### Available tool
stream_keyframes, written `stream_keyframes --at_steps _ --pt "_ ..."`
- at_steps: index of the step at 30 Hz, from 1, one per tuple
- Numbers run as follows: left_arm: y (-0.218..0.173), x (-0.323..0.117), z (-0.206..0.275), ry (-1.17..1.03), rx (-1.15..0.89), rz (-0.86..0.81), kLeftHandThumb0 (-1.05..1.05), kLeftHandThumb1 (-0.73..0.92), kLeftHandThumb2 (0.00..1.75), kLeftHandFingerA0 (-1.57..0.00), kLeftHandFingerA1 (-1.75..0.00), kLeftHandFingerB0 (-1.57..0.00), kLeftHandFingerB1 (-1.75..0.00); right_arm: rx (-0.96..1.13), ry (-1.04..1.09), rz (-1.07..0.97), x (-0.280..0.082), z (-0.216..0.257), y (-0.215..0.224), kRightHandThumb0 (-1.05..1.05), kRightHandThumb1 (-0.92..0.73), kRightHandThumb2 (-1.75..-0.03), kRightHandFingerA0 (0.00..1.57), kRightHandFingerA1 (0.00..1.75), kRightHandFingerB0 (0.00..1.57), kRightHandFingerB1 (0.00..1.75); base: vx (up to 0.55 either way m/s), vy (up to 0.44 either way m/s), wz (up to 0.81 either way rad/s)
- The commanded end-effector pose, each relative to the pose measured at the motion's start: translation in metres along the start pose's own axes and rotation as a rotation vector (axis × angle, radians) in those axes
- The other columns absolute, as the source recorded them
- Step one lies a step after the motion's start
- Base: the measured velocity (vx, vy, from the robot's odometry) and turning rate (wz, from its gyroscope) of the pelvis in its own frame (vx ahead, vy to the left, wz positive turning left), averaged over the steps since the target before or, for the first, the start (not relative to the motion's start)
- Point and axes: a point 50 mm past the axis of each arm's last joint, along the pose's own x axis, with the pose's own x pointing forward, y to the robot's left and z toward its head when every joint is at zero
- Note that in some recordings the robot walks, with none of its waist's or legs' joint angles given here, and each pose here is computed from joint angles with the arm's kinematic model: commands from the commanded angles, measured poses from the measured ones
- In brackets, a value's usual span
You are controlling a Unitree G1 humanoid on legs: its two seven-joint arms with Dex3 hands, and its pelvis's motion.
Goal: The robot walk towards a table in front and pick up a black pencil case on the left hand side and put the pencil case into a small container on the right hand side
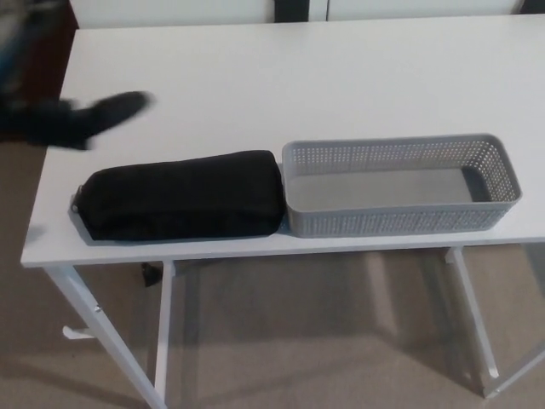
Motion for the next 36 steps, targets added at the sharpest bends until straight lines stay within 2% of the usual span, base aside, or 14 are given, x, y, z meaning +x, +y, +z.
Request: stream_keyframes --at_steps 1,2,3,5,9,12,18,31,32,33,36 --pt "-0.032 0.032 -0.017 0.269 0.226 -0.364 -0.59 0.44 0.54 0.0 -0.18 0.0 -0.12 0.019 0.002 -0.033 0.001 0.001 -0.012 -0.27 -0.47 -0.54 0.92 0.59 0.83 0.55 0.0 0.0 0.0" --pt "-0.035 0.035 -0.019 0.285 0.239 -0.379 -0.58 0.36 0.75 0.0 -0.13 0.0 -0.09 0.021 -0.002 -0.032 0.001 0.002 -0.012 -0.27 -0.47 -0.54 0.91 0.59 0.83 0.55 0.0 0.0 0.0" --pt "-0.038 0.037 -0.023 0.316 0.249 -0.403 -0.65 0.39 0.76 0.0 -0.06 0.0 -0.02 0.022 -0.006 -0.031 0.002 0.002 -0.011 -0.27 -0.47 -0.54 0.91 0.59 0.83 0.55 0.0 0.0 0.0" --pt "-0.043 0.039 -0.029 0.362 0.258 -0.439 -0.65 0.39 0.77 0.0 -0.07 0.0 -0.03 0.024 -0.007 -0.031 0.001 0.002 -0.01 -0.27 -0.47 -0.54 0.91 0.59 0.84 0.55 0.0 0.0 0.0" --pt "-0.051 0.042 -0.039 0.414 0.301 -0.473 -0.61 0.37 0.76 0.0 -0.09 0.0 -0.04 0.029 -0.01 -0.034 0.002 0.003 -0.011 -0.26 -0.47 -0.54 0.92 0.6 0.84 0.55 0.0 0.0 0.0" --pt "-0.055 0.035 -0.056 0.484 0.326 -0.512 -0.66 0.4 0.78 0.0 -0.02 0.0 0.0 0.033 -0.015 -0.028 0.003 0.005 -0.009 -0.25 -0.47 -0.54 0.92 0.6 0.83 0.55 0.0 0.0 0.0" --pt "-0.054 0.025 -0.069 0.548 0.364 -0.544 -0.69 0.41 0.78 0.0 0.0 0.0 0.0 0.042 -0.019 -0.025 0.003 0.007 -0.011 -0.24 -0.47 -0.54 0.9 0.6 0.82 0.55 0.0 0.0 0.0" --pt "-0.063 0.023 -0.068 0.536 0.492 -0.607 -0.75 0.41 0.83 0.0 0.0 0.0 -0.01 0.027 -0.013 -0.027 0.003 0.005 -0.012 -0.25 -0.48 -0.54 0.89 0.59 0.81 0.54 0.0 0.0 0.0" --pt "-0.066 0.023 -0.068 0.537 0.492 -0.617 -0.88 0.46 0.59 0.0 0.0 0.0 -0.02 0.033 -0.012 -0.028 0.003 0.005 -0.011 -0.24 -0.47 -0.54 0.9 0.59 0.81 0.54 0.0 0.0 0.0" --pt "-0.068 0.023 -0.068 0.537 0.491 -0.622 -0.89 0.42 0.65 0.0 0.0 0.0 0.0 0.03 -0.009 -0.029 0.003 0.005 -0.011 -0.25 -0.48 -0.54 0.9 0.59 0.81 0.54 0.0 0.0 0.0" --pt "-0.073 0.023 -0.068 0.538 0.488 -0.633 -0.9 0.42 0.66 0.0 0.0 0.0 -0.01 0.026 -0.007 -0.031 0.003 0.005 -0.011 -0.25 -0.47 -0.54 0.91 0.59 0.82 0.54 0.0 0.0 0.0"
